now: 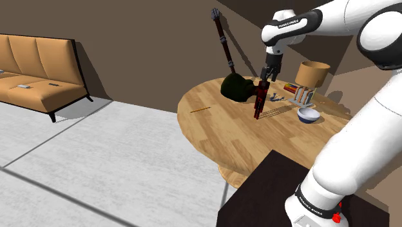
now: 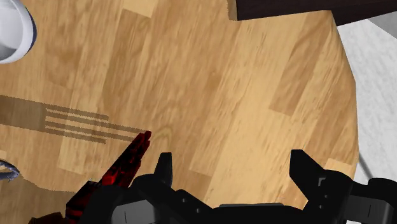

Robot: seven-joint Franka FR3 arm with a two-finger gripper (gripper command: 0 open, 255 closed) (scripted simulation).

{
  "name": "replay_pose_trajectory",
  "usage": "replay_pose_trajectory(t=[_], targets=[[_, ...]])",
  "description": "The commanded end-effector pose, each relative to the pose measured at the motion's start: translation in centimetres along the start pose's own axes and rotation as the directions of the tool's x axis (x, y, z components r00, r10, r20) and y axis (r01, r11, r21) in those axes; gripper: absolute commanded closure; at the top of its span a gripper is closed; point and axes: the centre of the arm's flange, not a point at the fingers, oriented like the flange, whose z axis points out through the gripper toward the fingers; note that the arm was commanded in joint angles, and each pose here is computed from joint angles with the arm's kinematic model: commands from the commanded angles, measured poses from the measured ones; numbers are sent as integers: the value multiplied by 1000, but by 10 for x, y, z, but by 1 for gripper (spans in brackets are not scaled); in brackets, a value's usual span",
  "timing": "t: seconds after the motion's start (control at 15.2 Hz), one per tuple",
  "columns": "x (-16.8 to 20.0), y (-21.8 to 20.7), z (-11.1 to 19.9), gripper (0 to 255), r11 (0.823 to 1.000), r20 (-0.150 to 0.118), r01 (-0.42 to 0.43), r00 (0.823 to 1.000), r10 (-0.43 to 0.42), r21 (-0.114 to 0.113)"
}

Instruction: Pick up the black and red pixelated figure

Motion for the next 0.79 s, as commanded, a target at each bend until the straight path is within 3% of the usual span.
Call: replay_pose_trajectory(t=[0.0, 0.73], targets=[[13, 23, 9, 0, 1000, -2, 8, 1000, -8, 5], [79, 148, 54, 0, 999, -10, 38, 999, -38, 36]])
